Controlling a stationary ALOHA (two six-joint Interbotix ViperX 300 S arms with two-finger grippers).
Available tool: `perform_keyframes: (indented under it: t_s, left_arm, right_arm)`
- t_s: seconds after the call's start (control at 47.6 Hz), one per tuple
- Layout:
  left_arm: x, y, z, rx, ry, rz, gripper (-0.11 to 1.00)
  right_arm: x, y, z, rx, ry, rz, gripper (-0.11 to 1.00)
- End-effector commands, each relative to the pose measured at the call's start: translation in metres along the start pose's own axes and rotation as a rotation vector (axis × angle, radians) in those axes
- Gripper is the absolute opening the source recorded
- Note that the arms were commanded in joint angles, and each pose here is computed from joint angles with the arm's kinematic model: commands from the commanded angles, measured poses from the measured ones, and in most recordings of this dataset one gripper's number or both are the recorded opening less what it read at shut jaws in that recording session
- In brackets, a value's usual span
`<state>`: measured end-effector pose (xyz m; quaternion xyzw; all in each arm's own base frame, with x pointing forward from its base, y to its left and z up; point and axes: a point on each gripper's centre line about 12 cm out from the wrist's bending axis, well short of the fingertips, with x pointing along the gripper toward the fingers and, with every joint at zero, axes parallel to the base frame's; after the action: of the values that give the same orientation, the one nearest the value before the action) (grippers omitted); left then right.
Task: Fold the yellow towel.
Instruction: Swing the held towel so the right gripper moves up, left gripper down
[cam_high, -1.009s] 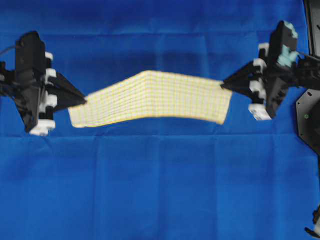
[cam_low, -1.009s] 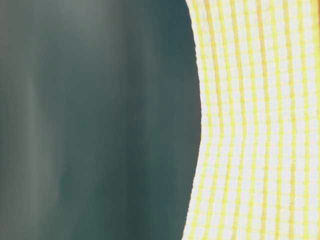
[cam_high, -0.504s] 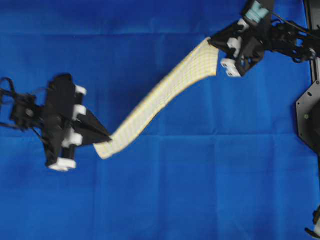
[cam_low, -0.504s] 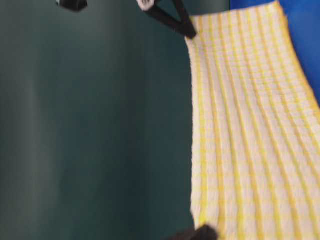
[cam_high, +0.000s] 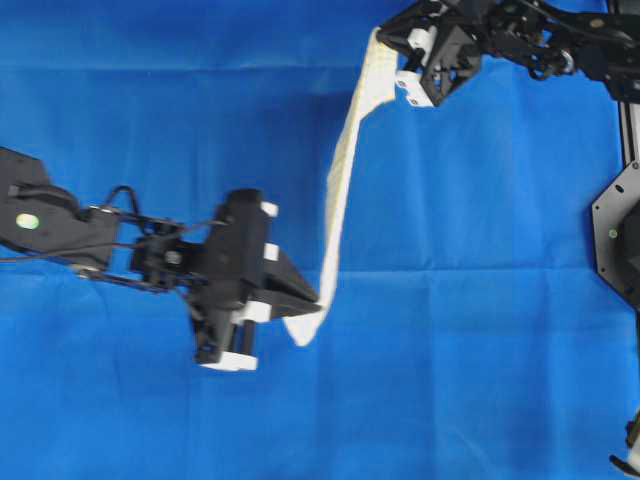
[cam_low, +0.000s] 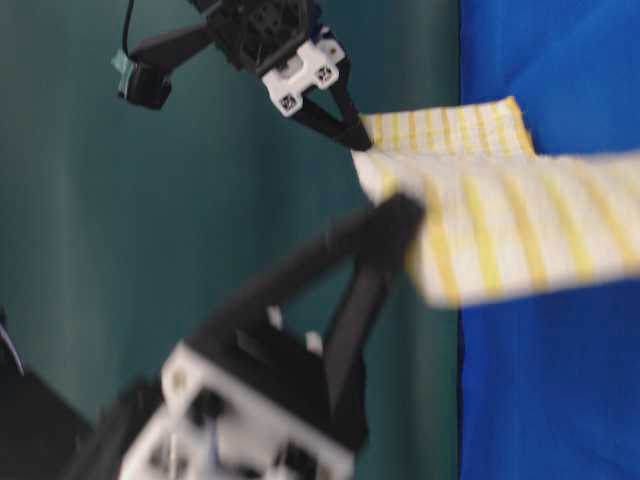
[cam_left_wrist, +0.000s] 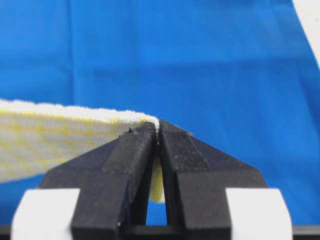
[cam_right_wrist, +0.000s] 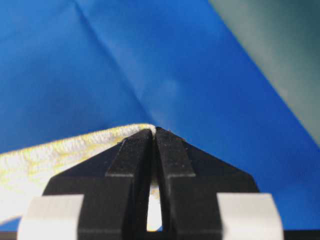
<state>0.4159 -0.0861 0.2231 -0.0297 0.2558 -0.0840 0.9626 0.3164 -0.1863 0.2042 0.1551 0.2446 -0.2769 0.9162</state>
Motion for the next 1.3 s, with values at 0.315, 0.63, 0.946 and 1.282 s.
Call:
perform_keyframes:
  t_s: [0.315, 0.63, 0.946, 1.282]
  left_arm:
    - [0.033, -0.009, 0.049, 0.108, -0.084, -0.013, 0.02]
    - [0.038, -0.006, 0.049, 0.106, -0.101, -0.007, 0.02]
    - [0.064, 0.017, 0.039, 0.091, -0.145, 0.034, 0.02]
    - [0.084, 0.017, 0.019, 0.07, -0.11, 0.031, 0.02]
  right_arm:
    - [0.007, -0.011, 0.027, -0.005, -0.06, -0.025, 0.01]
    - [-0.002, -0.02, 0.022, 0.003, -0.057, -0.046, 0.01]
    - [-0.021, -0.027, 0.01, 0.013, -0.055, -0.062, 0.01]
    - [-0.013, -0.025, 0.006, 0.009, -0.011, -0.055, 0.01]
